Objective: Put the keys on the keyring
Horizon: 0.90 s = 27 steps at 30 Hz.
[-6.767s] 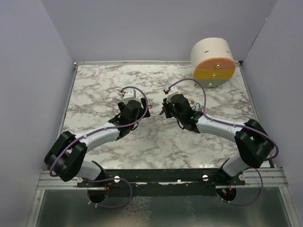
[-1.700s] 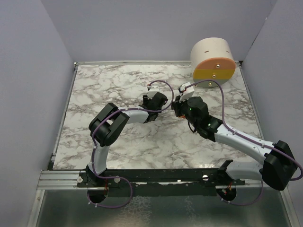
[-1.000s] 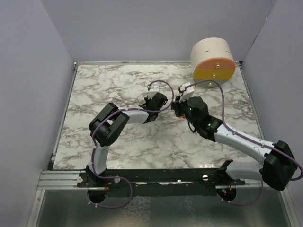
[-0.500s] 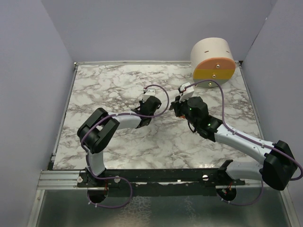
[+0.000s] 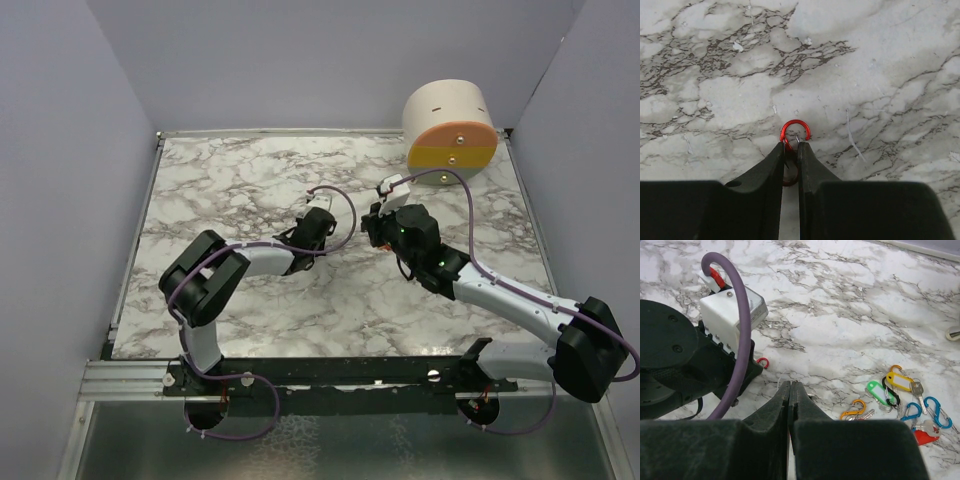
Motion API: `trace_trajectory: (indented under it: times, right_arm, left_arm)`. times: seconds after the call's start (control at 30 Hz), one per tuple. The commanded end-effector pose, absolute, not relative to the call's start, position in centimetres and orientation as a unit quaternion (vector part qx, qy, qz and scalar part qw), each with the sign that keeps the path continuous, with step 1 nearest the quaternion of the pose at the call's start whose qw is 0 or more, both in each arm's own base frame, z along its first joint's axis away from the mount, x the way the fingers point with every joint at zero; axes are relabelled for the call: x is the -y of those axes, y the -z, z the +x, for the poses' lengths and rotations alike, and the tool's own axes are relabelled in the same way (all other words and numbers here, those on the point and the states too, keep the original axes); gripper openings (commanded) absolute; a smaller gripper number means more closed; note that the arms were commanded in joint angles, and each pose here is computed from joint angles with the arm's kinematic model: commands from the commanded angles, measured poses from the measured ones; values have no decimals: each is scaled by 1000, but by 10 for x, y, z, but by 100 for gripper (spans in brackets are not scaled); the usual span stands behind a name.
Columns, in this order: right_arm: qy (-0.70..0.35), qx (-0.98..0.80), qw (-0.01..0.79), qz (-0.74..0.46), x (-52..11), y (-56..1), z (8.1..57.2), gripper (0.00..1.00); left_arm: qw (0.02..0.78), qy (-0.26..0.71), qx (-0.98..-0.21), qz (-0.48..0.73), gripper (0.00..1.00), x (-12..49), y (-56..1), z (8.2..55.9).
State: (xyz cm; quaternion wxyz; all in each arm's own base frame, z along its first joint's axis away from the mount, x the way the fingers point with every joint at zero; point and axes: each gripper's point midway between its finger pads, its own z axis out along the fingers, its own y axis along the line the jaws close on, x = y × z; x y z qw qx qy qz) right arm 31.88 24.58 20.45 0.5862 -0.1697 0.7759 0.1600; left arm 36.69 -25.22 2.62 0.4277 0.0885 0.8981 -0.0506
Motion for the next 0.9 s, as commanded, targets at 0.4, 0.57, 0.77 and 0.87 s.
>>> trace_trajectory:
  times: [0.4,0.57,0.77,0.87]
  right_arm:
    - [-184,-755,593,-212,-262,-196,315,1]
    - [-211,-742,588,-243,-277,-192,310,1]
    - [-235,-729,581,-274,-289,-188,304,1]
    - [-245,-724,577,-287,-294,-186,301,1]
  left_arm:
    - [478,184,-841,174,0,266,-98,348]
    - [491,208,-825,186,0,268,-118,343]
    - [505,231,-807,199,0,270,-138,335]
    - [510,242,-799,207,0,271,-147,330]
